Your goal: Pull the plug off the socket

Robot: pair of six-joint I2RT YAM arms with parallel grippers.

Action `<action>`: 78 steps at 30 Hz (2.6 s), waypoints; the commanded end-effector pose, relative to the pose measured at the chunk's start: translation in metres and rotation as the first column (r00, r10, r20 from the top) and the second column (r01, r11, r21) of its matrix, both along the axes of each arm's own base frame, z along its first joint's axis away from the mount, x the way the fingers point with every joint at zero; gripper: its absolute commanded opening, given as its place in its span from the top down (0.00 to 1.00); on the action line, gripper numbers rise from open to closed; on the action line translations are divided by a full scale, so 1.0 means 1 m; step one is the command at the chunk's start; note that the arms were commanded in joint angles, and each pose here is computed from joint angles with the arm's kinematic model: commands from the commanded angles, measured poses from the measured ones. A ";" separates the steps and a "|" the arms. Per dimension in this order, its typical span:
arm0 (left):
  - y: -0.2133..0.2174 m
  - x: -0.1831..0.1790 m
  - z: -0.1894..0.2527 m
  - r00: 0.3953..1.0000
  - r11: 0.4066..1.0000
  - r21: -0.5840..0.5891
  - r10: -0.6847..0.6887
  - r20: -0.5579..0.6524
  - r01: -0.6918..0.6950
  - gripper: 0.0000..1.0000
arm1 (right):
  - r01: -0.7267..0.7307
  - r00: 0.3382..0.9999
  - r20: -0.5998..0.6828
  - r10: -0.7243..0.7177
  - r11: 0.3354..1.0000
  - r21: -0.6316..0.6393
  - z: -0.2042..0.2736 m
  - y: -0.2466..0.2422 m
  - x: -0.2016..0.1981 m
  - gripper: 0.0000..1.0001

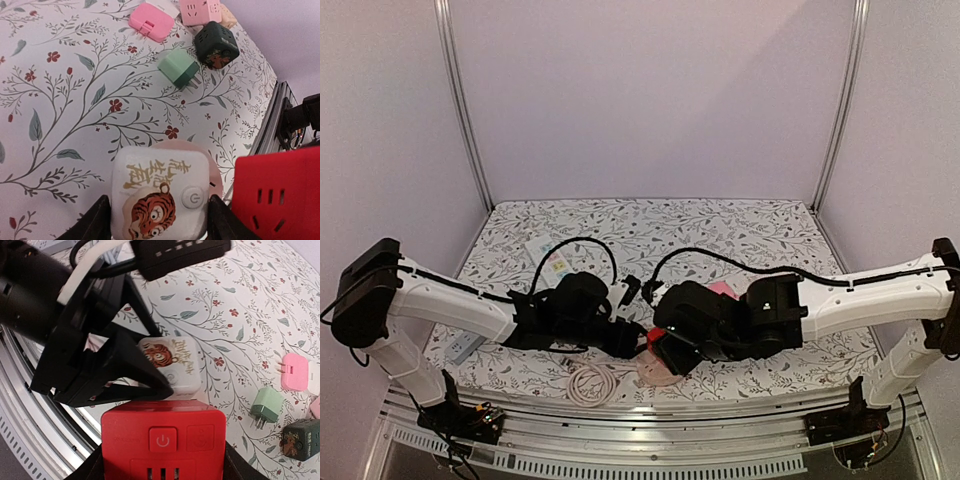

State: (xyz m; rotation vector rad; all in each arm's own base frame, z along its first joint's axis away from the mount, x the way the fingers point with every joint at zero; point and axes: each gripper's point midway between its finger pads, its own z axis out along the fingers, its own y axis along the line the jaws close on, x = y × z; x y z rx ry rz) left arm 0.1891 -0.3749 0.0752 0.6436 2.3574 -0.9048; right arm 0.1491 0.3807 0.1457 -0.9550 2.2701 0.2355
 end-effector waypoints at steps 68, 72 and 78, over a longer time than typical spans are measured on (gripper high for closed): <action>0.027 -0.013 0.035 0.985 0.995 -0.015 0.098 -0.142 -0.101 0.06 | 0.491 0.834 -0.382 -0.399 0.852 0.181 0.000 -0.107 0.062 0.21; 0.023 -0.010 0.029 0.983 0.995 -0.020 0.098 -0.157 -0.102 0.06 | 0.463 0.816 -0.483 -0.317 0.859 0.220 -0.029 -0.072 0.034 0.26; 0.026 -0.006 0.024 0.980 0.993 -0.013 0.111 -0.168 -0.115 0.06 | 0.428 0.780 -0.582 -0.229 0.875 0.228 -0.057 -0.021 0.005 0.33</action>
